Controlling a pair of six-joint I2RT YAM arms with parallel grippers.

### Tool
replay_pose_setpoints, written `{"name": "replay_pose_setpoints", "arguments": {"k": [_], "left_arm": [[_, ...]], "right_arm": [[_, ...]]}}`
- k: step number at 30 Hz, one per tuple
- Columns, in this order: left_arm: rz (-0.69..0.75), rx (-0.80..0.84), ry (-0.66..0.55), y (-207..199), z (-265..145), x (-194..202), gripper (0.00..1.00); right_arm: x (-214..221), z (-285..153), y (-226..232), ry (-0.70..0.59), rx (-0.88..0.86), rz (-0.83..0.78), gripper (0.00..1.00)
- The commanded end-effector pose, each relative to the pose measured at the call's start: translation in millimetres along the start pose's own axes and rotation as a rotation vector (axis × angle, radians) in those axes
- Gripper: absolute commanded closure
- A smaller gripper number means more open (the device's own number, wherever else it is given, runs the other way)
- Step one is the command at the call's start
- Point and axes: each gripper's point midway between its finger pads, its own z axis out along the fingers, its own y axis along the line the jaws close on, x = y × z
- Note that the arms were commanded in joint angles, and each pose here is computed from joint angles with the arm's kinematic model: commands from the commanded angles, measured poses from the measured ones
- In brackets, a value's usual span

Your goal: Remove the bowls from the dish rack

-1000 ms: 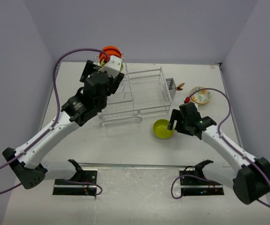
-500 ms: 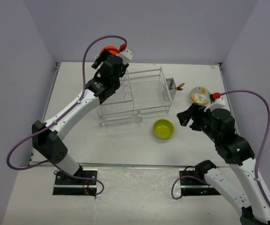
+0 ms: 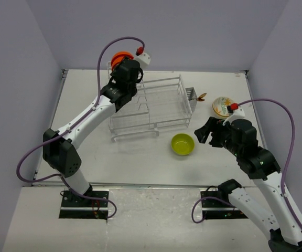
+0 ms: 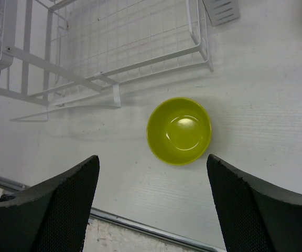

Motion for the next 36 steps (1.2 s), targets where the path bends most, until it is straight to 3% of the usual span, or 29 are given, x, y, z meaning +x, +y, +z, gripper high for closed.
{"name": "replay_pose_setpoints", "arguments": {"k": [1,4,7,10,13,20,26,36], "left_arm": [[-0.076,0.006,-0.048,10.9,-4.9,-16.0,0.61],[-0.067,0.001,-0.058,7.0,-2.7,-12.4,0.69],[-0.044,-0.019,-0.039,6.7,0.4,-7.8,0.86],[-0.034,-0.015,-0.047,8.9,-1.6,-9.3,0.89],[-0.031,-0.037,-0.047,14.7,-4.3,-9.2,1.00],[-0.100,-0.117,-0.091,45.5,-25.3,-17.9,1.00],[-0.269,-0.139,-0.182,63.2,-43.8,-27.9,1.00],[-0.390,-0.004,-0.156,35.0,-47.9,-21.7,1.00]], "right_arm": [[-6.5,-0.3,6.0,-0.016,-0.027,-0.020,0.17],[-6.3,1.1,8.6,-0.010,-0.037,-0.021,0.17],[-8.0,-1.6,9.5,-0.016,-0.041,-0.022,0.17],[-10.3,-3.8,9.7,-0.024,-0.040,-0.025,0.17],[-11.4,-3.5,9.4,-0.025,-0.035,-0.026,0.17],[-10.3,-0.3,10.1,-0.015,-0.037,-0.028,0.16],[-8.3,5.7,9.3,-0.001,-0.030,-0.026,0.16],[-11.8,7.7,24.1,-0.013,-0.109,-0.031,0.14]]}}
